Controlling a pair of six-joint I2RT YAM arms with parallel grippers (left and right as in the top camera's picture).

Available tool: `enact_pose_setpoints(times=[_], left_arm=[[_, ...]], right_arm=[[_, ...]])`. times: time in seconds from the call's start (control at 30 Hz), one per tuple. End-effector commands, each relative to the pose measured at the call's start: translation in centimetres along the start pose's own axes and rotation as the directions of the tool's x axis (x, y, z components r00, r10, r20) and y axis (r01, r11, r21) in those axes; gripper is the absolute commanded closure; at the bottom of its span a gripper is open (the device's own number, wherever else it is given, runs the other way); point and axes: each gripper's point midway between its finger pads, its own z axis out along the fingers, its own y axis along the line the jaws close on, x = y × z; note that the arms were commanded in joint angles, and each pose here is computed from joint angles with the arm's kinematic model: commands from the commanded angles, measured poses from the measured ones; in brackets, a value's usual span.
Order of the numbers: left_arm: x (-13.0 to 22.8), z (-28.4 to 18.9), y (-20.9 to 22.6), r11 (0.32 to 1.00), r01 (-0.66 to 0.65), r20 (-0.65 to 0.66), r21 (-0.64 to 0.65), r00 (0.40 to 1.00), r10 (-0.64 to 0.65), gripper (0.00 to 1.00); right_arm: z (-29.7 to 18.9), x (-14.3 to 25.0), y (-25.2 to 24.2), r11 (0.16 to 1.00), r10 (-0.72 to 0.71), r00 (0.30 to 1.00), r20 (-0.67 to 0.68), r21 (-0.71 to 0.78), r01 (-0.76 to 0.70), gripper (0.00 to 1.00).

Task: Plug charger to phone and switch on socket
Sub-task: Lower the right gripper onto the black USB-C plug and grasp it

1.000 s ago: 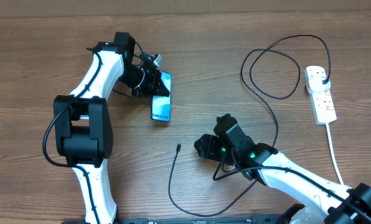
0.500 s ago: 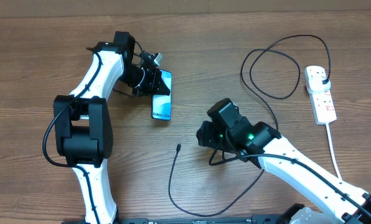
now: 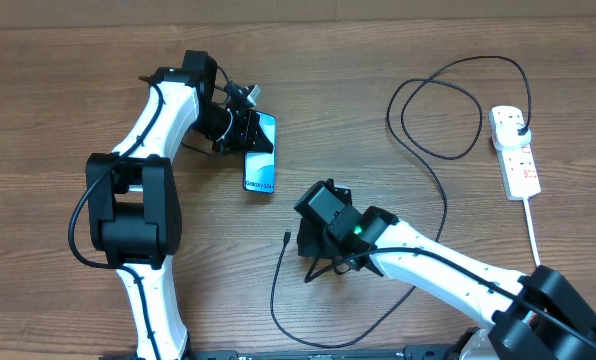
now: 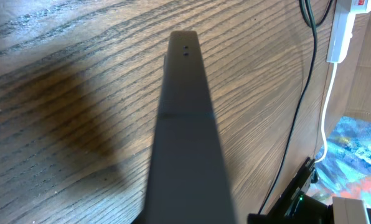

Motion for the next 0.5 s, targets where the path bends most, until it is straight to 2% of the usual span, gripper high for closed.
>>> enact_pose_setpoints(times=[0.0,0.27,0.47], left_arm=[[-0.1,-0.3,-0.6,1.0,-0.011,0.012,0.026,1.0,0.011,0.96],[-0.1,-0.4,-0.6,1.0,-0.007,0.012,0.027,1.0,0.006,0.96],[-0.1,-0.4,-0.6,1.0,-0.007,0.012,0.027,1.0,0.007,0.96]], right_arm=[[0.3,0.0,1.5,0.999,0.04,0.999,0.038,-0.026,-0.039,0.5],[2.4,0.8,3.4,0.998,0.042,0.996,0.082,-0.04,-0.039,0.53],[3.6,1.2,3.2,0.994,0.104,0.992,0.069,-0.022,-0.103,0.56]])
